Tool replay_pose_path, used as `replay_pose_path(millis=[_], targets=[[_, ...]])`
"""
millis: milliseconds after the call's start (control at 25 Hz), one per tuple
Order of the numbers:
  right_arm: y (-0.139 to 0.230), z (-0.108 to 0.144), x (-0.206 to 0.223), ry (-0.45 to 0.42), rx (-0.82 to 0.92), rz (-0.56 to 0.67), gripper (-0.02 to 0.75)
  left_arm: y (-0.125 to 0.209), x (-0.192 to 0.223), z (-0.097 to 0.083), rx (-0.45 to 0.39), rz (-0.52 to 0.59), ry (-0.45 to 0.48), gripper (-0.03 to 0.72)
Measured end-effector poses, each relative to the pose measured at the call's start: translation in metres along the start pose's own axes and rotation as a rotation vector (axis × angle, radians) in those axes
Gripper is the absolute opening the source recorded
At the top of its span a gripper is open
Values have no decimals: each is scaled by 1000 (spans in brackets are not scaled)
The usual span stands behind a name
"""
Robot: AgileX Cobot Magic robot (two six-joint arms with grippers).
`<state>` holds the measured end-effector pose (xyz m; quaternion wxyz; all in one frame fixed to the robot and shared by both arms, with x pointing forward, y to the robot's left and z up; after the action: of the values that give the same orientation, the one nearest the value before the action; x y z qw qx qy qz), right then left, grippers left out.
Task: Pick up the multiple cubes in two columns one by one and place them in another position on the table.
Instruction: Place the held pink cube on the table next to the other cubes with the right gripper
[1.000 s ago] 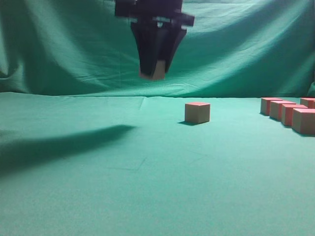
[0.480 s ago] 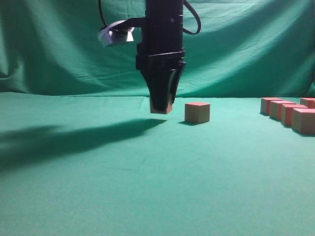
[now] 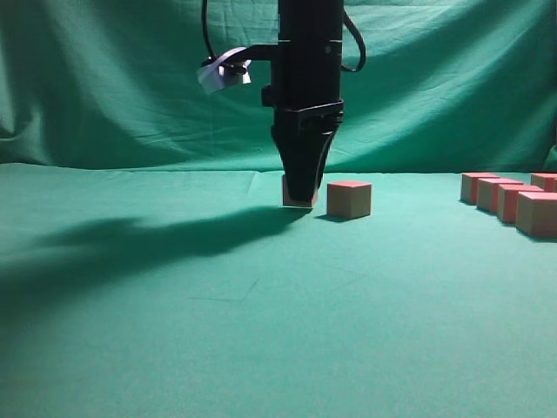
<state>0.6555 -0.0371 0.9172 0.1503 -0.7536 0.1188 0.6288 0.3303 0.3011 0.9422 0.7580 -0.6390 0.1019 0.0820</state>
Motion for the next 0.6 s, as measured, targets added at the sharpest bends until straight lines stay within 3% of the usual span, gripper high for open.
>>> replay_pose_path(millis=[600], targets=[[-10, 2, 7, -30, -76, -77, 268, 0, 0, 0, 0, 0, 0, 0]])
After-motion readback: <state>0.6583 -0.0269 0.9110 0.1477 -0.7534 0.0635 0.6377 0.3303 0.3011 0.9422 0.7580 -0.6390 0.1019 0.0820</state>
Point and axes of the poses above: a point on each arm's last joint axis where the gripper is mounted, x pointing out along that axis toward the gripper, z along the wrist's bending axis when the last joint is at zero, y = z × x, the point moved 4 cm from there along x, pointing out along that axis toward the gripper, and after that the axes turned 8 degrees about x, right-handed, at the moved point
